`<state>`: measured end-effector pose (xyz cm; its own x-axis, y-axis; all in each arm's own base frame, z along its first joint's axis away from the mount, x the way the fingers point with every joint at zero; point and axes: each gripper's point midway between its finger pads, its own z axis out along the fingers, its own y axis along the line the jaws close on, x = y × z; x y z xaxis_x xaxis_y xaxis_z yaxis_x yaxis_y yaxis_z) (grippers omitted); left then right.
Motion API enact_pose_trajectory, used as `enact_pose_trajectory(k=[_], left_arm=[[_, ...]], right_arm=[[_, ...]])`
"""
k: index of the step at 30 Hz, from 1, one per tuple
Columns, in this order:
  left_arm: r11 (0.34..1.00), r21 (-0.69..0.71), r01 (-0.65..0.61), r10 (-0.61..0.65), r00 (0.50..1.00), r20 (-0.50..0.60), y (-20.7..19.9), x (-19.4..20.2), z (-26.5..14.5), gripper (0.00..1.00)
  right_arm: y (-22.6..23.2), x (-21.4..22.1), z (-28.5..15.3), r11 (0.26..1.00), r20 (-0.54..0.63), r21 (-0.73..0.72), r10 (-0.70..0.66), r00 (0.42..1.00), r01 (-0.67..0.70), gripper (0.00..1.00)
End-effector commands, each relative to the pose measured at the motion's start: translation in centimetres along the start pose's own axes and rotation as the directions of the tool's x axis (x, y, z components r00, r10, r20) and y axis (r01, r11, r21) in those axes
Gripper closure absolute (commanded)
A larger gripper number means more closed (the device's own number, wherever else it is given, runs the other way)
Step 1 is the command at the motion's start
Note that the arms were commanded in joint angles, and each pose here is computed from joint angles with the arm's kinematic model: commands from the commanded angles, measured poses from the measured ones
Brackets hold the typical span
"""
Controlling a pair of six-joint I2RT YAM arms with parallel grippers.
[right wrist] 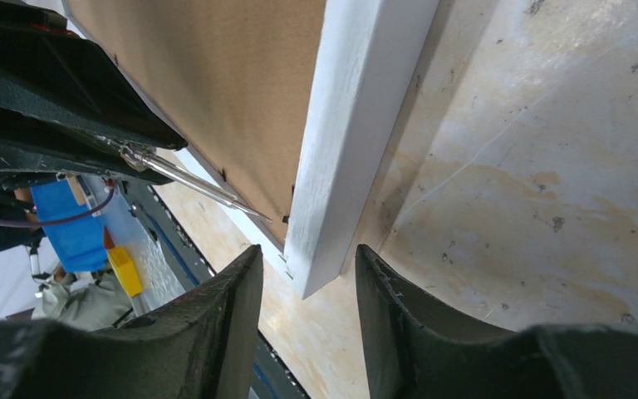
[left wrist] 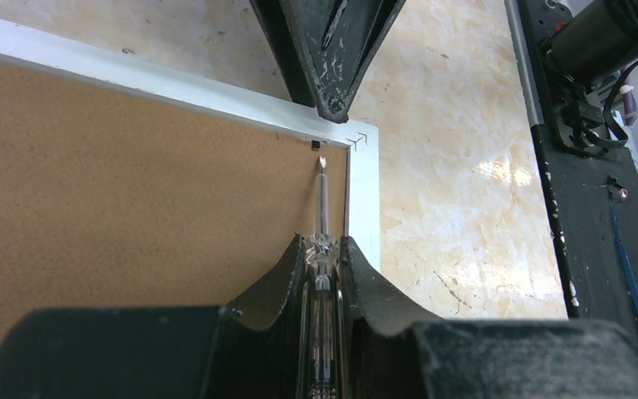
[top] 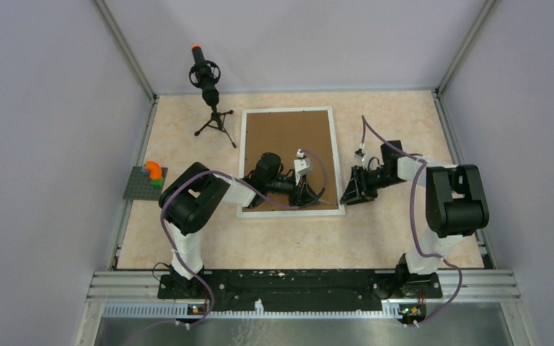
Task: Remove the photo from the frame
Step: Release the photo frame item from the photo frame.
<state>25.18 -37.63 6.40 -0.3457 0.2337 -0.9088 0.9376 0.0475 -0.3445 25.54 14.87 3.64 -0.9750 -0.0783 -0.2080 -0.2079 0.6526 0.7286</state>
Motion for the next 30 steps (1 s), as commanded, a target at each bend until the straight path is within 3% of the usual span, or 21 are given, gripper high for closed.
enact_pose_trajectory(k=[1,13,25,30], left_arm=[[1.000,-0.009,-0.028,0.028,0.999,0.026,0.3,-0.2,0.3,1.00],[0.999,0.013,-0.040,0.040,0.999,-0.002,-0.1,1.5,1.4,1.00],[0.991,0.056,-0.123,0.128,0.988,-0.085,-1.1,3.8,3.2,1.00],[0.982,0.059,-0.180,0.186,0.977,-0.105,-1.6,3.5,4.6,1.00]], right_arm=[[-0.1,-0.6,0.3,1.000,0.011,-0.026,0.003,1.000,-0.003,0.60],[-1.3,-0.4,1.3,0.999,-0.018,-0.013,0.034,0.999,-0.035,0.74],[-1.0,0.7,3.1,0.999,-0.073,-0.011,0.051,0.996,-0.052,0.99],[-1.3,1.4,4.1,0.998,-0.108,-0.002,0.063,0.992,-0.064,1.00]])
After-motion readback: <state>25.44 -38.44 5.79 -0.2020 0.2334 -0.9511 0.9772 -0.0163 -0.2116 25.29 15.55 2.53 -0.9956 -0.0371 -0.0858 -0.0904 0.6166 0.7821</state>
